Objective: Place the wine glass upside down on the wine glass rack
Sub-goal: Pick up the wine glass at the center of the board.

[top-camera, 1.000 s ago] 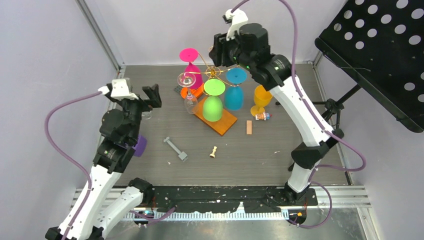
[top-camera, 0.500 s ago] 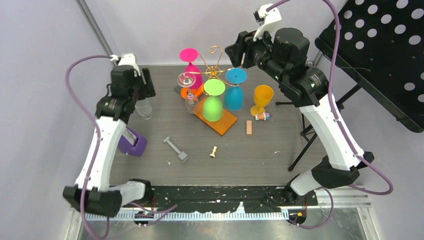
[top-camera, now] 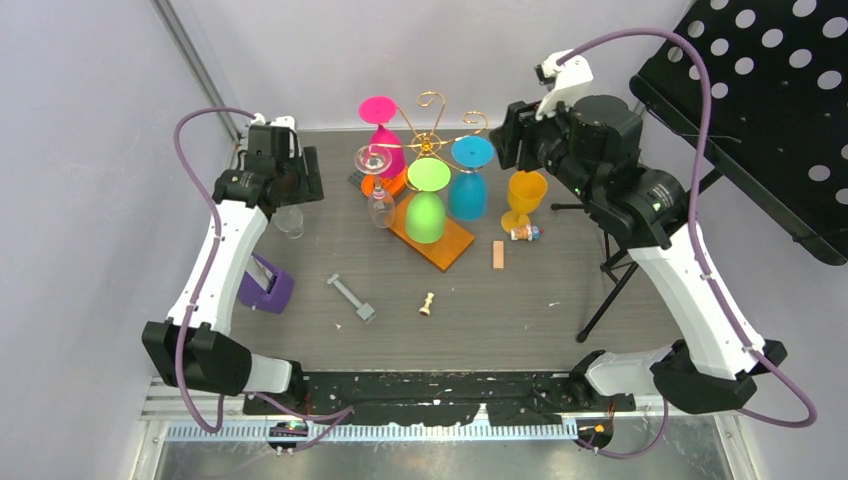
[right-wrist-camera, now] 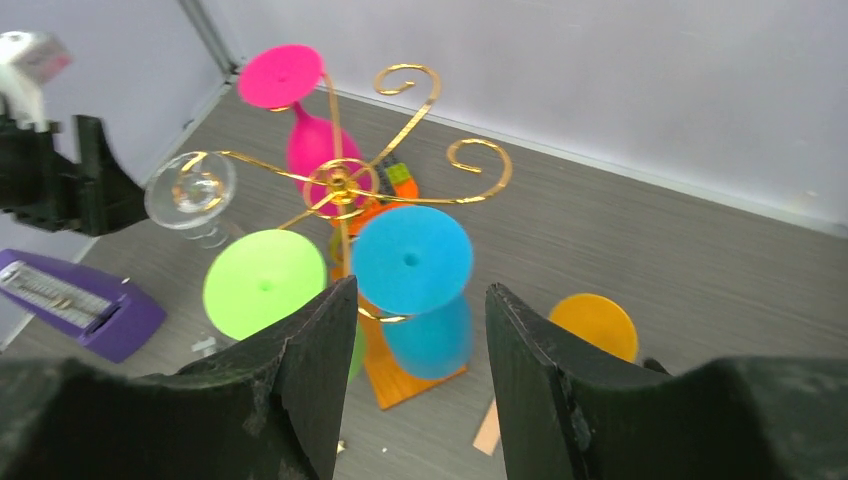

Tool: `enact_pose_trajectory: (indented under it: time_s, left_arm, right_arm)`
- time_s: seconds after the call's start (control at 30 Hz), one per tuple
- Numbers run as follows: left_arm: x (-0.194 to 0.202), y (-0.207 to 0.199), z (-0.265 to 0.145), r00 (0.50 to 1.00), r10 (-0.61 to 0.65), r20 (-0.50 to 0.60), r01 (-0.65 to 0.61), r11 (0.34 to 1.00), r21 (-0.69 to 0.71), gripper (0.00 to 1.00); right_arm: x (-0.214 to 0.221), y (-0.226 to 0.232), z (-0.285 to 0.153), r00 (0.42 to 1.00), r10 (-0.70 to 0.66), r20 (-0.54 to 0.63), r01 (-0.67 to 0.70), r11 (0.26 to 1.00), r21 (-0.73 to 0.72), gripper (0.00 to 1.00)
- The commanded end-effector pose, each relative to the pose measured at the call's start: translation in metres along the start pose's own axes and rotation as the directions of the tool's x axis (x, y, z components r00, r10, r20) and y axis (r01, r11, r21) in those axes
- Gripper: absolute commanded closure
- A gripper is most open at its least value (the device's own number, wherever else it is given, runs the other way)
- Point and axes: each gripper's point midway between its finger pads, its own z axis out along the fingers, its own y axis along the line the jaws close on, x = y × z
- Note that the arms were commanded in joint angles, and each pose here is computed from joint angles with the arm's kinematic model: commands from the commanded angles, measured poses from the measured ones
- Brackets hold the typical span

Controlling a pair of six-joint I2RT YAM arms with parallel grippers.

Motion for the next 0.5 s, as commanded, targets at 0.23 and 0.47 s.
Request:
enact_pose_trajectory:
  time_s: [0.23, 0.47]
  left_arm:
    - [-0.017, -0.011, -0.042, 0.984, -0.089, 0.151, 0.072, 0.991, 0.116, 0.34]
    - [-0.019, -0.013, -0.072, 0.963, -0.146, 0.227, 0.108, 0.979, 0.172, 0.34]
  right_arm:
    - [0.055, -0.101, 0.010, 0.983, 0.103, -0.153, -0.058, 0.960, 0.273, 0.43]
    - [0.110, -0.148, 0.033, 0.945, 0.178, -0.276, -0.056, 0.916, 0.396, 0.43]
